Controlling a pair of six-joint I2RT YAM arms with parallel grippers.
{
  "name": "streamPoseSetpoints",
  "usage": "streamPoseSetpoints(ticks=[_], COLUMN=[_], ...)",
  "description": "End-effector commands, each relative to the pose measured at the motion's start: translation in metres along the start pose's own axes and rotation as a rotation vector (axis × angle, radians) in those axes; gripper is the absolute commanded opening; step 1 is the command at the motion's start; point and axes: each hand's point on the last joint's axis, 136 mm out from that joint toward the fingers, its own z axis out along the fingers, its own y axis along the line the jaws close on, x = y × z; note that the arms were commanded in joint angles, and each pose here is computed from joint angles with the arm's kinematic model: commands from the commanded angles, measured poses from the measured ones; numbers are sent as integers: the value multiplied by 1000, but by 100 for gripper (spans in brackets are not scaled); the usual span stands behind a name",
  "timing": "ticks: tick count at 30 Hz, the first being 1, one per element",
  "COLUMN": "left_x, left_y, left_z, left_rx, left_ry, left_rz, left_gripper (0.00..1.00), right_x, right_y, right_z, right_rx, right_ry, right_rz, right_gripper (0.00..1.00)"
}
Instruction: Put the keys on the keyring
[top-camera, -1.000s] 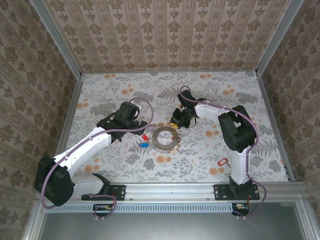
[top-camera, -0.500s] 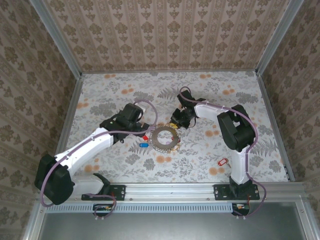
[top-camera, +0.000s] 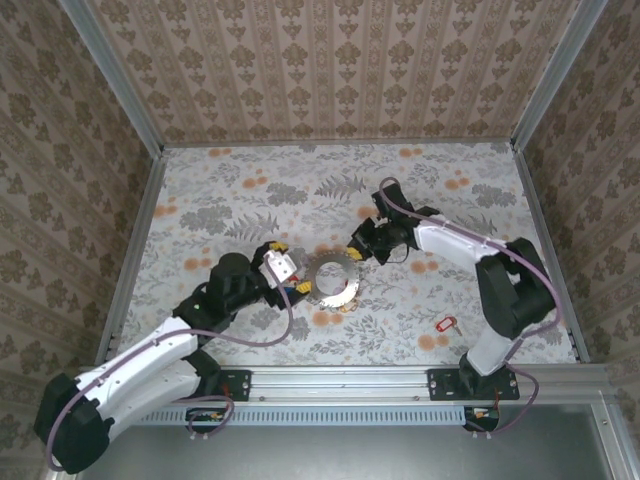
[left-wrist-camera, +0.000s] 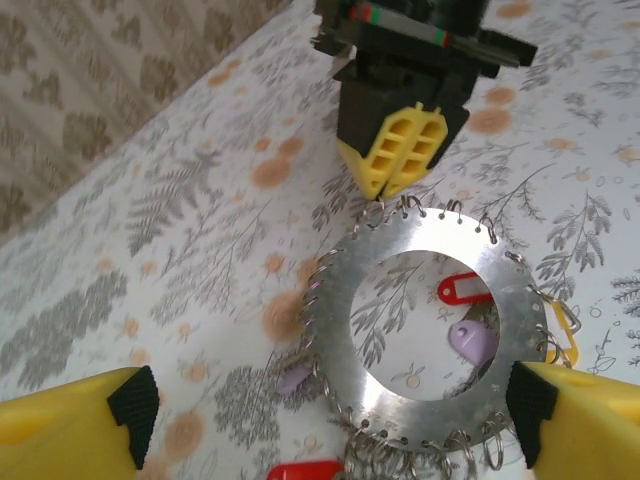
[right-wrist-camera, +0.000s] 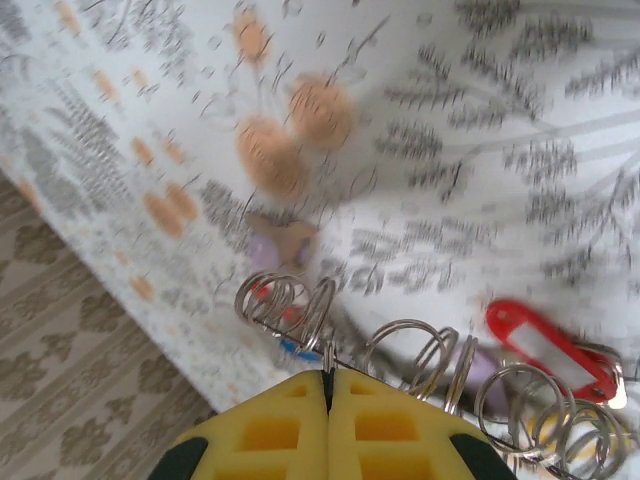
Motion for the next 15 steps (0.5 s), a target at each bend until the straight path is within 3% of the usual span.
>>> streamPoseSetpoints(ticks=[1,8,15], left_x=[-43,-50,-61], left_y=[-11,-32,-48], left_z=[3,31,59], left_rx=[60,119,165], left_ry=[-173,-174,-180], left_rz=[184,281,317], left_gripper=[86,62,47], right_x=[22,44,52], right_y=[-2,-1,0], right_z=[-16,-47,-56], right_rx=[-33,-73,-91], right_ry=[65,92,102], right_rz=[118,227,270], right_gripper=[0,0,0])
